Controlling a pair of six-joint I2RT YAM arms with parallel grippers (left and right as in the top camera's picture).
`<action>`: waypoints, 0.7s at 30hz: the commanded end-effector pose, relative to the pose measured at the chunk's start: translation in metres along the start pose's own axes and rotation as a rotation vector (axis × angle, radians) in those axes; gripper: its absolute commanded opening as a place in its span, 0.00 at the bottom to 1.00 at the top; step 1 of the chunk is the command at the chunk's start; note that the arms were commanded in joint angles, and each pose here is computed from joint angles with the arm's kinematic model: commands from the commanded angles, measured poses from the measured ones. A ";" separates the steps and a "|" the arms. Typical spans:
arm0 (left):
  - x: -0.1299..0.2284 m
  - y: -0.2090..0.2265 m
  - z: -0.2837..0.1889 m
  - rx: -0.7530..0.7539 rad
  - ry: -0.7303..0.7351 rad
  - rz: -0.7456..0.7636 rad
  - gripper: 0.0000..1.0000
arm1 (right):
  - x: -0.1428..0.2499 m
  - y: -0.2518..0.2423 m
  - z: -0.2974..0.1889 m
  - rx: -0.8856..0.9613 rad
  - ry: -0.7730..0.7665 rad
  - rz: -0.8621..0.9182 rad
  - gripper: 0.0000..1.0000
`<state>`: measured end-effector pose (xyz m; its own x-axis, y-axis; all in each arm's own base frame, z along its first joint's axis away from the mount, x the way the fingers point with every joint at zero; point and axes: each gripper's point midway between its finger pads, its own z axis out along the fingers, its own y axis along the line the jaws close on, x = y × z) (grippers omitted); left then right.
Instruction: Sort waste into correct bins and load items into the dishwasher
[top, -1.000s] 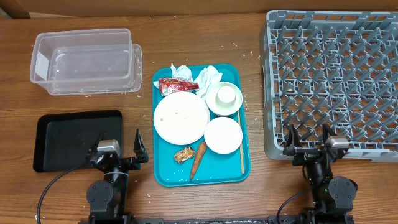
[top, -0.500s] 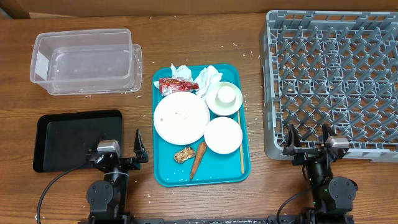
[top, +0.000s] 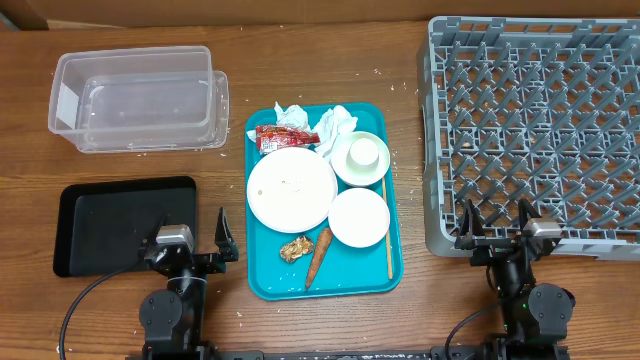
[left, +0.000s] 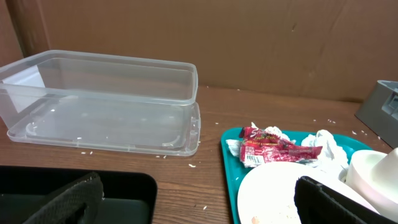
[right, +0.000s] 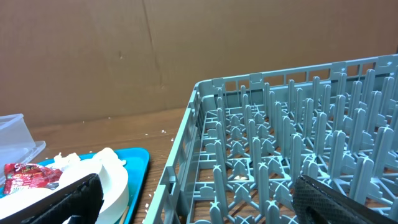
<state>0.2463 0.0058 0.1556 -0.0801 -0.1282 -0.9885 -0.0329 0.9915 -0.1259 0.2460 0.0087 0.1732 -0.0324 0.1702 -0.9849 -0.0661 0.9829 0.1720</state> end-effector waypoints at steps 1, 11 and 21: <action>0.000 0.002 0.000 -0.012 -0.008 0.019 1.00 | 0.001 -0.003 0.000 0.013 -0.007 0.003 1.00; -0.001 -0.001 0.000 0.008 -0.009 -0.007 1.00 | 0.001 -0.003 0.000 0.014 -0.007 0.003 1.00; -0.020 -0.045 -0.007 0.276 -0.006 -0.521 1.00 | 0.001 -0.003 0.000 0.013 -0.007 0.003 1.00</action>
<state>0.2452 -0.0244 0.1727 -0.0822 -0.4520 -0.8882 0.1303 0.8787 -0.4592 0.2460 0.0086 0.1733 -0.0319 0.1702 -0.9849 -0.0654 0.9829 0.1720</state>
